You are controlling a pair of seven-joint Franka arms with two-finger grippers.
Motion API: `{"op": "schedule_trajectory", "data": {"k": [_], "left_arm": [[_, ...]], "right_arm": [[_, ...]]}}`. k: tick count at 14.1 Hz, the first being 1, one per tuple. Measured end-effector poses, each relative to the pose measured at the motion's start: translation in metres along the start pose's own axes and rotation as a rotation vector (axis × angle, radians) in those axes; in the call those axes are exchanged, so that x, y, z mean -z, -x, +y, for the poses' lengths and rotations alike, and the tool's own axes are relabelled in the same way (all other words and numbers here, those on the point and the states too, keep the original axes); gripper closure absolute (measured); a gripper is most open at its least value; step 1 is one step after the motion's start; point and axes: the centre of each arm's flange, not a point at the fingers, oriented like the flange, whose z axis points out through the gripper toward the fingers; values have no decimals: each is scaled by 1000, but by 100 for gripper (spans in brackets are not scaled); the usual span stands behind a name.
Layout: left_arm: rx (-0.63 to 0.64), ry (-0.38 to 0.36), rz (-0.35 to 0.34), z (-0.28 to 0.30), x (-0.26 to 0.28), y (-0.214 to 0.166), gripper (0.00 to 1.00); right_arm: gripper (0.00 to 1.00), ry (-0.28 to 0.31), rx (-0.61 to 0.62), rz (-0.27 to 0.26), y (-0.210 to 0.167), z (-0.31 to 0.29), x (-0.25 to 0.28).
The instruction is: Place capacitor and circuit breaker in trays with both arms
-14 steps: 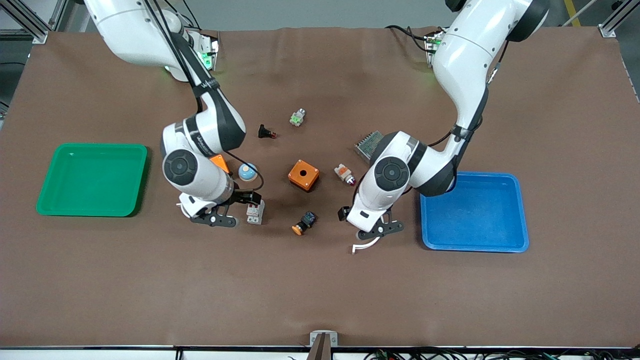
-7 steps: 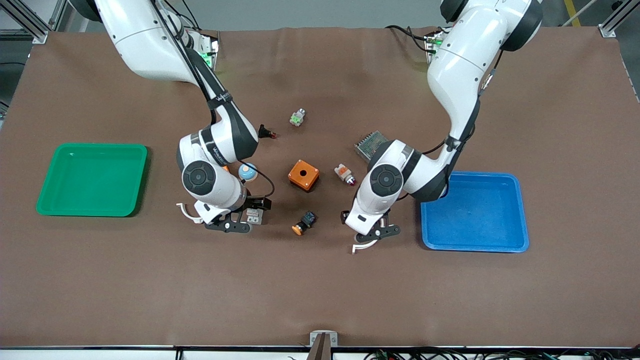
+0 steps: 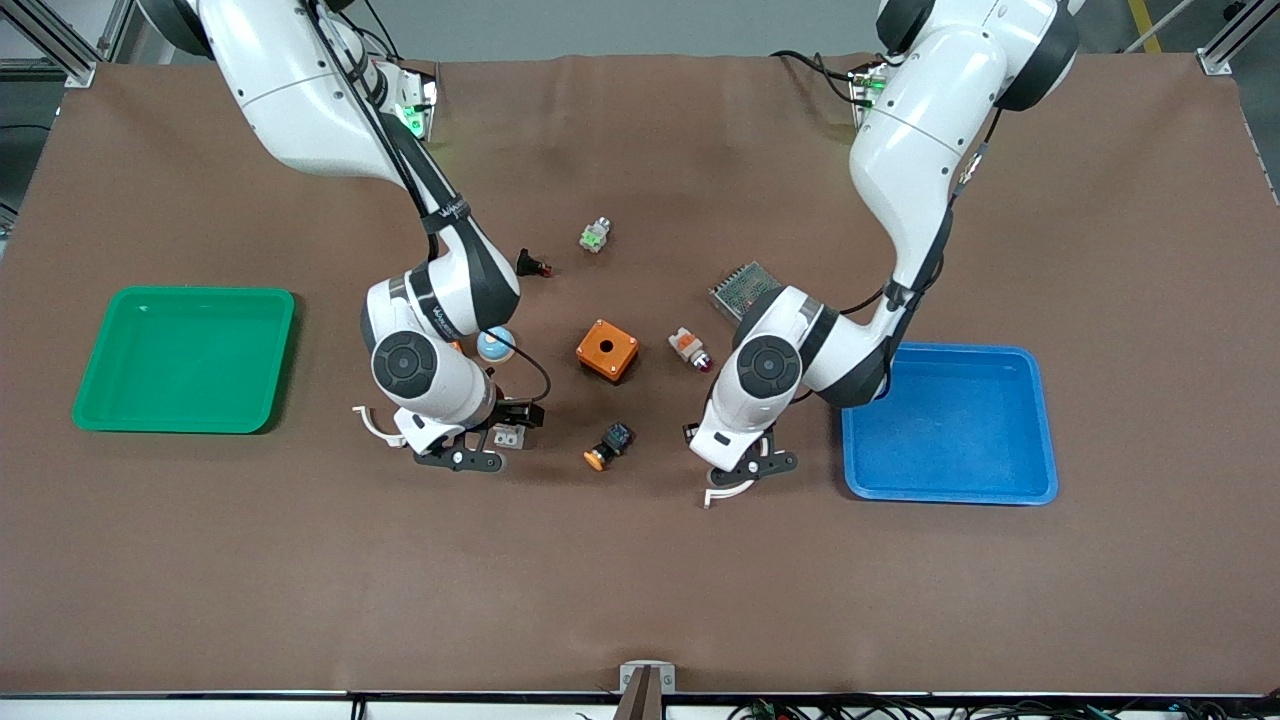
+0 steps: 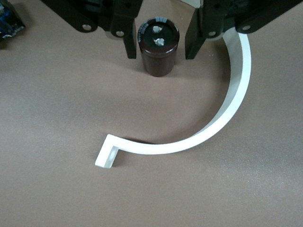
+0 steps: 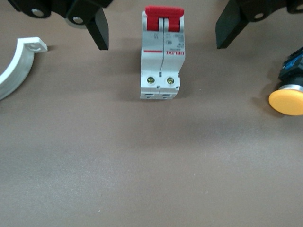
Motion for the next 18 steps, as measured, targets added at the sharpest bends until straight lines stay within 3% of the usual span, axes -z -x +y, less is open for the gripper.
{"op": "schedule_trajectory", "data": {"k": [2, 3, 5, 8, 11, 14, 18], "left_arm": [[-18, -8, 22, 1, 3, -2, 65], [-28, -11, 39, 2, 8, -5, 65], [-24, -10, 81, -5, 30, -21, 65], [5, -38, 95, -47, 86, -57, 65], [-30, -76, 87, -124, 126, -89, 65], [-28, -117, 35, -214, 125, -104, 65], [28, -136, -27, -278, 76, -93, 65]], "right_arm": [[8, 2, -1, -2, 0, 1, -3], [8, 3, -1, -4, 0, 1, -5], [26, 0, -2, 4, -2, 1, -10], [61, -3, -3, 11, -3, 1, -14], [60, -4, -3, 15, -4, 1, -13], [60, 5, -14, 8, -11, 6, -2], [60, 77, -55, -126, -27, 53, 88]]}}
